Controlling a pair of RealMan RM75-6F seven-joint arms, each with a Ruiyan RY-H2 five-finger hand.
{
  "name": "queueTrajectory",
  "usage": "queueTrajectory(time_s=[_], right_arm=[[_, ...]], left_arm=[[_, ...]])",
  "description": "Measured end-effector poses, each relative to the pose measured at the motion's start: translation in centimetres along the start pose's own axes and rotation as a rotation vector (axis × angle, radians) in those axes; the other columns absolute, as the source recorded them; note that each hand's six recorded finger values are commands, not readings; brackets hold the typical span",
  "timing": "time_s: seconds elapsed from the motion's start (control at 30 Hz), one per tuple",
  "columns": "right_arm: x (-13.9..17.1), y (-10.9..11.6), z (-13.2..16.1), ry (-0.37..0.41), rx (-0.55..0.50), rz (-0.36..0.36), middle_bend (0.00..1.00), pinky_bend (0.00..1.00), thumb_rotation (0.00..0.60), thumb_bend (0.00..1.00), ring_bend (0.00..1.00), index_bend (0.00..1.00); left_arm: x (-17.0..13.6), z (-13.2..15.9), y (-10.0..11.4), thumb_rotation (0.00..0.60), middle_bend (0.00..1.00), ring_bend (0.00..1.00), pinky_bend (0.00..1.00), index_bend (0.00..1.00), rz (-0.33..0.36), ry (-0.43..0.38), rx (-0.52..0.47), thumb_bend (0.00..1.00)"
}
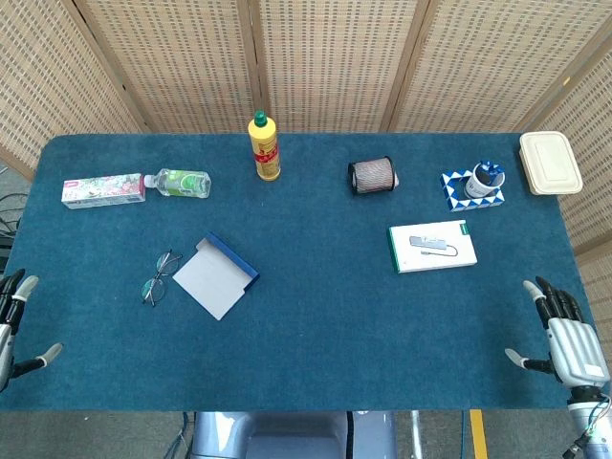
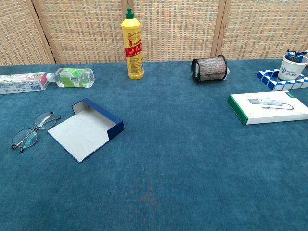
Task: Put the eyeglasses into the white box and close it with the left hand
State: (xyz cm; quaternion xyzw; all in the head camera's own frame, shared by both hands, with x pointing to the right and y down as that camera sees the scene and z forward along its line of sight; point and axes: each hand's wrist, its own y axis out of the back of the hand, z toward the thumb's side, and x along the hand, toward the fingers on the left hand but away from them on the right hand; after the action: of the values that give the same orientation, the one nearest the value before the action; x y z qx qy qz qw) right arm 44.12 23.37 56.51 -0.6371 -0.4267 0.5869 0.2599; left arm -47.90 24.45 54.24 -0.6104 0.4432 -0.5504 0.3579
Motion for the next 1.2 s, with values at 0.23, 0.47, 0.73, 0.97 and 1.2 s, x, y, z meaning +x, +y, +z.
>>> queueTrajectory(time_s=[0.23, 0.47, 0.73, 0.97, 1.2], right_arm=[[0.0, 0.0, 0.0, 0.000, -0.005, -0.002, 0.00, 0.00, 0.600, 0.00, 0.00, 0.00], [0.0, 0.0, 0.0, -0.002, -0.008, 0.001, 0.00, 0.00, 0.600, 0.00, 0.00, 0.00], [0.0, 0.0, 0.0, -0.004, -0.023, 0.006, 0.00, 0.00, 0.600, 0.00, 0.00, 0.00], [-0.2, -0.1, 0.0, -0.003, -0.035, 0.015, 0.00, 0.00, 0.600, 0.00, 0.00, 0.00], [-0.2, -0.1, 0.0, -0.003, -0.039, 0.020, 0.00, 0.00, 0.600, 0.00, 0.00, 0.00]], left_arm=[[0.2, -0.1, -0.4, 0.600, 0.00, 0.00, 0.00, 0.00, -0.015, 0.006, 0.004, 0.05], [1.3, 0.4, -1.1, 0.600, 0.00, 0.00, 0.00, 0.00, -0.026, 0.005, -0.037, 0.05], [5.5, 1.9, -3.2, 0.600, 0.00, 0.00, 0.00, 0.00, -0.098, 0.015, -0.106, 0.04], [9.6, 4.5, -6.1, 0.600, 0.00, 0.00, 0.00, 0.00, -0.138, 0.030, -0.140, 0.04], [11.6, 6.9, -9.5, 0.600, 0.00, 0.00, 0.00, 0.00, -0.165, 0.009, -0.067, 0.04]])
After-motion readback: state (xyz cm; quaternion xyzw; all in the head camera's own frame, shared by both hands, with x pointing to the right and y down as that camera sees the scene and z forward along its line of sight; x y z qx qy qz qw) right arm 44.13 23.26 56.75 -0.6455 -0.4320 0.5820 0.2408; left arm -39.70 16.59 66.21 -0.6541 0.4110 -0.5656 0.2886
